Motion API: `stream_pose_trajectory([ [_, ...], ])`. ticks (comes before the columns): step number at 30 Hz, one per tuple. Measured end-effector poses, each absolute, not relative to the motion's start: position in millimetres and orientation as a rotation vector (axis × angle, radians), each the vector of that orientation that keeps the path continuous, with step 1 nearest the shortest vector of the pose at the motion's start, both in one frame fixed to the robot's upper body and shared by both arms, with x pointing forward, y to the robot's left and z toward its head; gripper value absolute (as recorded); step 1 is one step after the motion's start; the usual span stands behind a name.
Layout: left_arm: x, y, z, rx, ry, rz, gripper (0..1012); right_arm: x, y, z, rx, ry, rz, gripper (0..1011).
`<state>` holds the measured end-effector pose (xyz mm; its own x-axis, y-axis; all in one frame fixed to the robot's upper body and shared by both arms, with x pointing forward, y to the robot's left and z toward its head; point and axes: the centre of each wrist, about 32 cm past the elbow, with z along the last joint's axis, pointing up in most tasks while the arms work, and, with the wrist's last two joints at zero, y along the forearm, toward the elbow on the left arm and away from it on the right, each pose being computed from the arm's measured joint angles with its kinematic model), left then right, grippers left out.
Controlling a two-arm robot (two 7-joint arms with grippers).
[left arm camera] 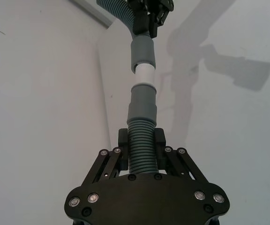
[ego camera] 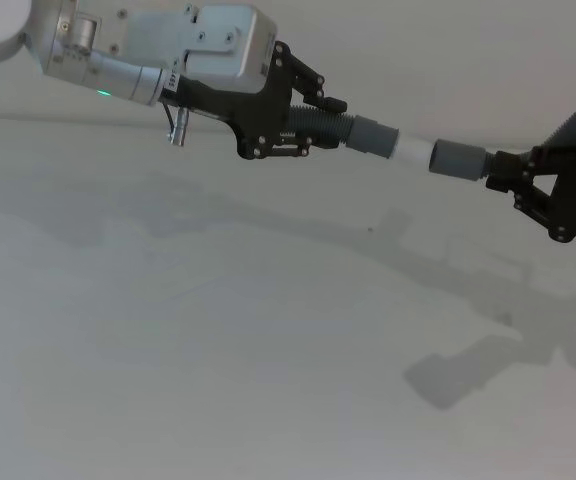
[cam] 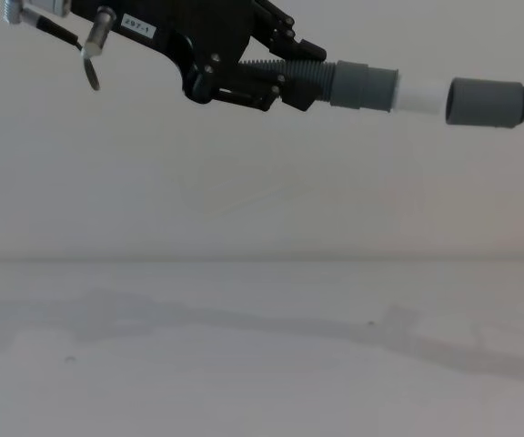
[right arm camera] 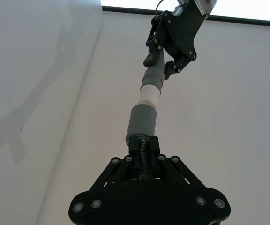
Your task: Use both hands to pick up one end of the pipe from the table, align the ends, and insert them.
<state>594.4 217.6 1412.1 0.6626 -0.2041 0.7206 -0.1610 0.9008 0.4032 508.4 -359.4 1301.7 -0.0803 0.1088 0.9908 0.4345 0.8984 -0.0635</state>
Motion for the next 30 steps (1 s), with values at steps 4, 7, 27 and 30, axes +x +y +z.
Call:
stream_pose_trajectory([
  [4, 594.4, 217.6, 1412.2, 0.463, -0.854, -0.025, 313, 507.4, -358.7, 1302.3, -0.424, -1.644, -0.282, 129],
  [7, 594.4, 217.6, 1412.1, 0.463, -0.854, -0.025, 313, 506.9, -358.2, 1302.9, -0.422, -1.643, -0.281, 129],
  [27, 594.4, 217.6, 1412.1, 0.463, -0.854, -0.025, 313, 506.4, -352.3, 1304.4, -0.422, -1.631, -0.280, 129],
  [30, 594.4, 217.6, 1412.1, 0.463, -0.854, -0.025, 313, 506.4, -351.6, 1304.8, -0.419, -1.630, -0.282, 129],
])
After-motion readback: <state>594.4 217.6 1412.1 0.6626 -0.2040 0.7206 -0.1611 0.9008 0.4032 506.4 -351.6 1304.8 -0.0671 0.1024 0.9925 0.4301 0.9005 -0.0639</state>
